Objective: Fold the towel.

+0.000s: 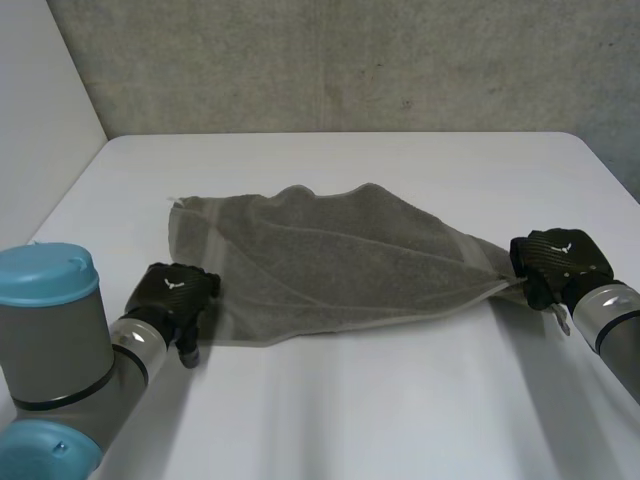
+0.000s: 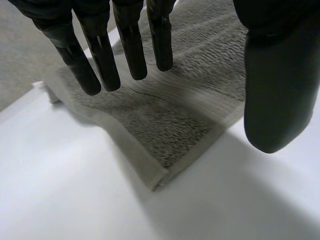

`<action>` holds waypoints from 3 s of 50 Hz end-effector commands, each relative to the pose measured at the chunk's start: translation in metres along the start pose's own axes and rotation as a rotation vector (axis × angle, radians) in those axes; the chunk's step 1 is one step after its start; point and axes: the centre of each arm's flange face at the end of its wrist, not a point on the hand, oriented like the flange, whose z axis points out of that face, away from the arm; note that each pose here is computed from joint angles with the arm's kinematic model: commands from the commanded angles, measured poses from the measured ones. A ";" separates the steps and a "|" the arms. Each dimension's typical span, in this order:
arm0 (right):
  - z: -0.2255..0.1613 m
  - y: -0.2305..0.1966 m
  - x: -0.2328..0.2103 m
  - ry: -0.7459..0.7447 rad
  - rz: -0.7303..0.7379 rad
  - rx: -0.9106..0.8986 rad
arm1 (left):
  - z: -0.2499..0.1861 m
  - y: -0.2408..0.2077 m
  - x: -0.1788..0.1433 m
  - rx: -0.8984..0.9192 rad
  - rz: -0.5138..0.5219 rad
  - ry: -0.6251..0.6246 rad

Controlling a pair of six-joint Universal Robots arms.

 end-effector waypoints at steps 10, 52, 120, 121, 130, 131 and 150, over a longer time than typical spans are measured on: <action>0.000 0.002 -0.002 -0.007 -0.002 -0.006 | 0.038 0.008 0.004 -0.010 -0.001 0.008; 0.000 0.005 -0.004 -0.014 -0.013 -0.008 | 0.047 -0.002 0.000 0.031 -0.001 -0.004; -0.053 -0.061 0.015 0.020 -0.186 0.072 | -0.027 -0.047 -0.035 0.188 -0.090 -0.104; -0.061 -0.064 0.014 0.003 -0.183 0.062 | -0.027 -0.047 -0.035 0.188 -0.090 -0.104; -0.105 -0.085 0.030 -0.009 -0.255 0.070 | -0.069 -0.056 -0.059 0.216 -0.111 -0.186; -0.105 -0.085 0.030 -0.009 -0.255 0.070 | -0.072 -0.057 -0.062 0.219 -0.115 -0.198; -0.048 -0.132 0.045 -0.001 -0.382 0.273 | -0.007 -0.119 -0.089 0.385 -0.172 -0.162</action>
